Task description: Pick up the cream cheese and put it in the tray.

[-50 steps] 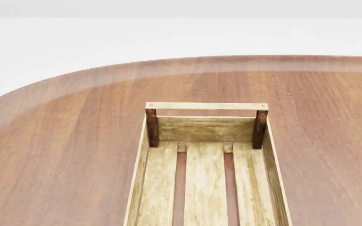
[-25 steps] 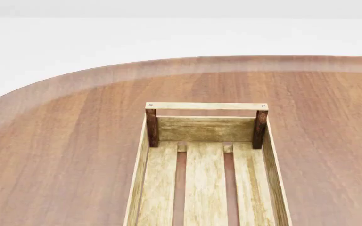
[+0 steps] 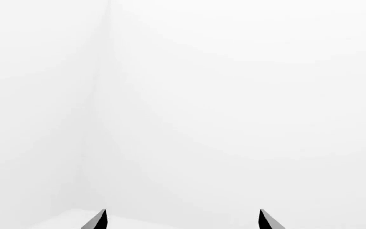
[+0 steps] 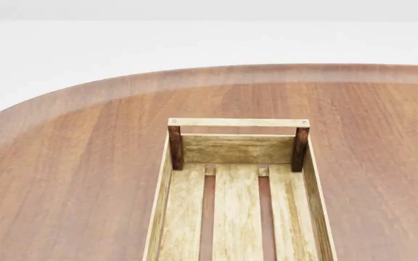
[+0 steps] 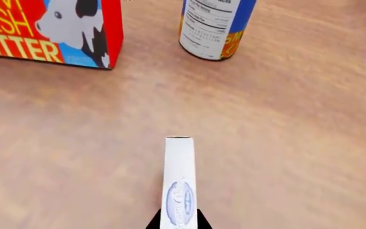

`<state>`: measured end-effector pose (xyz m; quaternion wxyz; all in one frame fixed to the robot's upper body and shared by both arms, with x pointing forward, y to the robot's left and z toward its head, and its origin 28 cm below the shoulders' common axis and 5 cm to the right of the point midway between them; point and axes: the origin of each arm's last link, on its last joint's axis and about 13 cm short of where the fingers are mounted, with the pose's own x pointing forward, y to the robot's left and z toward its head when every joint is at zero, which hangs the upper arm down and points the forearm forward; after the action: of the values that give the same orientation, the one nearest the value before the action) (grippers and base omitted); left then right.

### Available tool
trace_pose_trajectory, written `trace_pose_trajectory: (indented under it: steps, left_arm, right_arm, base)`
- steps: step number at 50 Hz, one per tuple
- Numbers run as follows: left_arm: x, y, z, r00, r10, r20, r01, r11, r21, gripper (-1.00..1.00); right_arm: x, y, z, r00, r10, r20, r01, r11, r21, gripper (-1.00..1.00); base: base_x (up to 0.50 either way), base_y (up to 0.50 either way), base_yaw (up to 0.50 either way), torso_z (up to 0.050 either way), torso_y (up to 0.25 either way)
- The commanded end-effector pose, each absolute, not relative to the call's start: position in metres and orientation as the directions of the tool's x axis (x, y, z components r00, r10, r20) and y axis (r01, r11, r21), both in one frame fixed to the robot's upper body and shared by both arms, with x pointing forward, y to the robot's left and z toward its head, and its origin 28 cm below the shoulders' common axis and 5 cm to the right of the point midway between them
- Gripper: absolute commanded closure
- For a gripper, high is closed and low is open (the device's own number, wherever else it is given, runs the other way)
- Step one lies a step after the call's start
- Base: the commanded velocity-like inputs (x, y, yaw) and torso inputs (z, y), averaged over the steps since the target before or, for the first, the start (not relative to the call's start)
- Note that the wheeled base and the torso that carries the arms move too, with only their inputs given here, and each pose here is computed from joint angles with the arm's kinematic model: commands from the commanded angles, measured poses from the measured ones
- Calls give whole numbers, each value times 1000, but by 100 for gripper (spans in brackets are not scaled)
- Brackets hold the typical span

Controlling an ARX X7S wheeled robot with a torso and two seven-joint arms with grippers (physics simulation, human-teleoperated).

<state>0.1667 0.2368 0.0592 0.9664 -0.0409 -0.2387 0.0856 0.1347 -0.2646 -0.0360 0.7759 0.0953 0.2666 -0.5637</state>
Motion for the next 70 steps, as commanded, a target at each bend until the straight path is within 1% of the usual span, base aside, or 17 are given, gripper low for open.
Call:
trace_pose_trajectory:
  steps: [1,2,4,13,27,29,41,44,49,53,62,70]
  left_arm:
    - [167,236,59,872,185,453,-147,982,-118,-100]
    - [167,236,59,872,185,454,-147,982,-118,-100]
    - [166,236,59,872,185,454,-146,982,-118,-100]
    - [166,237,60,872,185,454,-145,982,-120,-100]
    - [165,238,61,870,189,456,-148,981,-125,-100]
    - [166,238,60,872,188,452,-148,981,-123,-100]
    - [166,239,60,872,192,451,-148,980,-130,-100]
    - [166,239,61,871,191,453,-148,980,-130,-100]
    - [166,239,61,871,192,452,-148,980,-131,-100]
    - [166,239,60,871,190,452,-146,981,-130,-100]
    - [167,239,60,874,189,448,-145,981,-132,-100]
    - [169,239,59,876,187,445,-144,981,-128,-100]
  right_arm:
    - [135,-262,-33,282,-805,-521,928,366,-64,100]
    - [135,-262,-32,270,-810,-520,929,361,-80,100]
    - [134,-261,-31,274,-811,-518,927,366,-84,100]
    - [133,-255,-20,318,-819,-478,917,393,-64,100]
    - [131,-247,-8,359,-826,-435,906,420,-51,100]
    - [131,-244,-4,380,-826,-416,900,435,-40,100]
    - [135,-237,20,435,-829,-352,881,472,-23,100]
    - [137,-234,30,462,-830,-313,868,496,-34,100]
    - [137,-233,34,469,-829,-306,866,499,-24,100]
    - [146,-229,48,509,-821,-259,839,540,-61,100]
    - [159,-224,57,543,-804,-241,814,575,-86,100]
    - [168,-223,77,585,-783,-212,786,611,-89,100]
  base:
    - [0,0,0,0,0]
    - [0,0,0,0,0]
    - [0,0,0,0,0]
    - [0,0,0,0,0]
    - [0,0,0,0,1]
    - [0,0,0,0,0]
    - [0,0,0,0,0]
    - [0,0,0,0,0]
    - [0,0,0,0,0]
    - [0,0,0,0,0]
    - [0,0,0,0,1]
    - [0,0,0,0,0]
